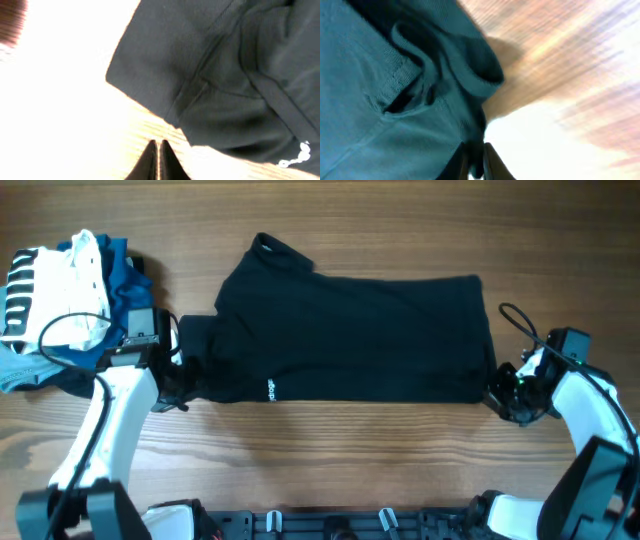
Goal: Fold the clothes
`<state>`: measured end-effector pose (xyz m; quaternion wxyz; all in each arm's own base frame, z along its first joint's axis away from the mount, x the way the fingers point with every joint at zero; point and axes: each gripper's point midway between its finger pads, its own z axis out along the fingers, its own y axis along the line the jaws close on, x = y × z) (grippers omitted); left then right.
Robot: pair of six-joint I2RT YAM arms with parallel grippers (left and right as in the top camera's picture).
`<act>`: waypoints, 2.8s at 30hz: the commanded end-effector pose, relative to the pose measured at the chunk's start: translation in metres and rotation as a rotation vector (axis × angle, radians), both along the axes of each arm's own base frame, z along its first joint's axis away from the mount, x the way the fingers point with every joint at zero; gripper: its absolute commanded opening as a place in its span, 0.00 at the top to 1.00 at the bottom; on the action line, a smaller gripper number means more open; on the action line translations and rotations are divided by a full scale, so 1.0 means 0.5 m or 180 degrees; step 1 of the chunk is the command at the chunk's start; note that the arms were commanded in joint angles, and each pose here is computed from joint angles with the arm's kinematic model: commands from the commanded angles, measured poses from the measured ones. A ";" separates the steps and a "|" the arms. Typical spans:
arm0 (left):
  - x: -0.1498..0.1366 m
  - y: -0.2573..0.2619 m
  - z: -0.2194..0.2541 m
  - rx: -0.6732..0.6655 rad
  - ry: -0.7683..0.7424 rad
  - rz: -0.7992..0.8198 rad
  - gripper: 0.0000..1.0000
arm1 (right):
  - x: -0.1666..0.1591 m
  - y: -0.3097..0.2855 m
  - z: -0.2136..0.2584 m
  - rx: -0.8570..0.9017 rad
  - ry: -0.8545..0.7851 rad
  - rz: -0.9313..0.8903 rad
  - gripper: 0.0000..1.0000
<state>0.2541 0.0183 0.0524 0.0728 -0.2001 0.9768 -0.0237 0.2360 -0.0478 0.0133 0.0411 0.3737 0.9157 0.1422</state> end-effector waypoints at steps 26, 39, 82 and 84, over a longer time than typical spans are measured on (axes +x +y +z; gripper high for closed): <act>0.566 -0.285 0.132 -0.0218 -0.1630 -0.2052 0.25 | 0.220 0.010 0.288 0.0091 -0.1686 0.0645 0.27; 0.690 -0.282 -0.022 0.0237 -0.1978 -0.2003 0.32 | 0.202 -0.002 0.269 -0.0018 -0.1477 0.0580 0.27; 0.660 -0.267 0.097 0.0095 -0.2000 -0.1662 0.44 | 0.449 -0.026 -0.007 -0.0185 -0.1934 0.0691 0.32; 0.670 -0.269 0.065 0.0100 -0.1987 -0.1663 0.44 | 0.447 -0.025 -0.008 -0.0150 -0.1913 0.0650 0.32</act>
